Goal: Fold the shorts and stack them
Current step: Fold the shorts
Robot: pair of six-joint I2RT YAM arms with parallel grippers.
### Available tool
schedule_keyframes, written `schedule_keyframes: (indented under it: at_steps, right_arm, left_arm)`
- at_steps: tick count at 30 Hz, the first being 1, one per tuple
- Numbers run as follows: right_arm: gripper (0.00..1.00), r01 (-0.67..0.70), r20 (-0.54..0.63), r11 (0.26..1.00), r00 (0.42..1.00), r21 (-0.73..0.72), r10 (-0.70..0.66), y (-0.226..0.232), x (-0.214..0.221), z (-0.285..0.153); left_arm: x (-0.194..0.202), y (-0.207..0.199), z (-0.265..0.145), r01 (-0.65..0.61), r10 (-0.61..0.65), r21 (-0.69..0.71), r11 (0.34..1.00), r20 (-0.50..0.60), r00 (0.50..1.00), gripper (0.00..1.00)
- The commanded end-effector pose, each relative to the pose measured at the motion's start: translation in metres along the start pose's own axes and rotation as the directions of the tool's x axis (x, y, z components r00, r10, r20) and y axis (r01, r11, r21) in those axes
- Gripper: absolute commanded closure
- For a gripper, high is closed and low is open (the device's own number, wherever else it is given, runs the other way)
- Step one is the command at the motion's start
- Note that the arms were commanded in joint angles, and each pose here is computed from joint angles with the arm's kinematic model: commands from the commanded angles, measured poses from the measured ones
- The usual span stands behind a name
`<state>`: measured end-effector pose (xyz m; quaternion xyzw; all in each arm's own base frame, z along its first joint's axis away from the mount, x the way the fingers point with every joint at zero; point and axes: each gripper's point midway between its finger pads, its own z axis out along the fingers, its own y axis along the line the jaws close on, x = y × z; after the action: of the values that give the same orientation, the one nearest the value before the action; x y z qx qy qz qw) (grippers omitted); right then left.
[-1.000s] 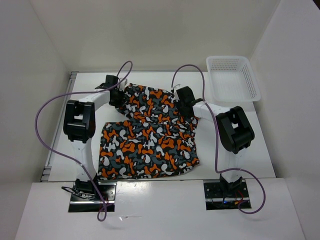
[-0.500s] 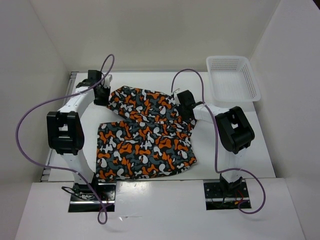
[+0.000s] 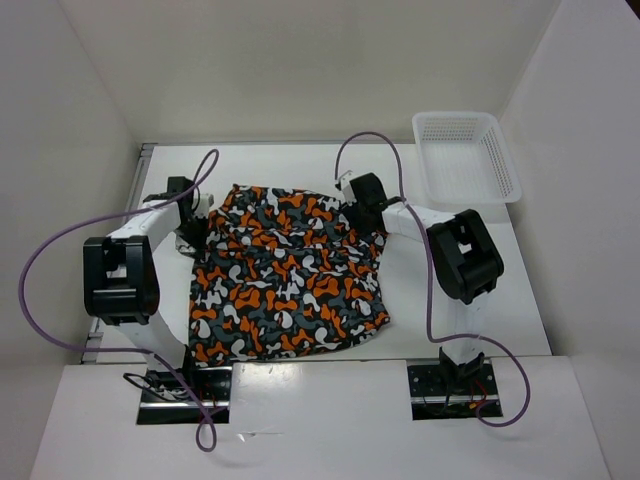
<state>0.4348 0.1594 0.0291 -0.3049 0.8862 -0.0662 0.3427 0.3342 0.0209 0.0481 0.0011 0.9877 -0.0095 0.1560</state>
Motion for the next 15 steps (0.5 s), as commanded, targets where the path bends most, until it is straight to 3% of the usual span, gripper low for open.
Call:
schedule_keyframes:
  at_steps: [1,4,6,10,12,13,15]
  right_arm:
    - [0.39,0.036,0.131,0.998,0.991,-0.045,-0.030,0.006,-0.059,-0.014]
    - [0.31,0.047,0.190,0.997,0.981,-0.053,-0.037,0.008,-0.091,-0.032]
    - [0.24,-0.007,0.224,0.999,0.974,-0.043,0.016,-0.001,-0.110,-0.050]
    - [0.23,-0.031,0.243,1.000,0.970,-0.004,0.031,-0.016,-0.120,-0.075]
    - [0.23,-0.060,0.212,0.998,0.975,-0.007,0.060,-0.022,-0.103,-0.070]
    - [0.23,-0.076,0.185,0.997,0.980,-0.006,0.076,-0.025,-0.093,-0.066]
    - [0.23,-0.094,0.135,0.996,0.986,-0.010,0.094,-0.032,-0.068,-0.056]
  left_arm:
    - [0.013,-0.004,-0.001,0.006,-0.004,0.031,1.000,-0.051,0.999,0.76]
    - [0.010,-0.008,-0.013,0.008,-0.004,0.055,0.998,-0.059,0.998,0.55]
    - [-0.031,-0.009,-0.043,-0.004,0.001,0.056,0.998,0.062,0.998,0.47]
    - [-0.129,-0.017,-0.101,-0.053,0.016,0.105,0.993,0.329,0.944,0.36]
    - [-0.155,-0.021,-0.080,-0.064,0.015,0.145,0.987,0.320,0.947,0.34]
    - [-0.184,-0.024,-0.090,-0.086,0.019,0.161,0.983,0.382,0.924,0.32]
    - [-0.203,-0.035,-0.043,-0.103,0.040,0.169,0.980,0.340,0.939,0.31]
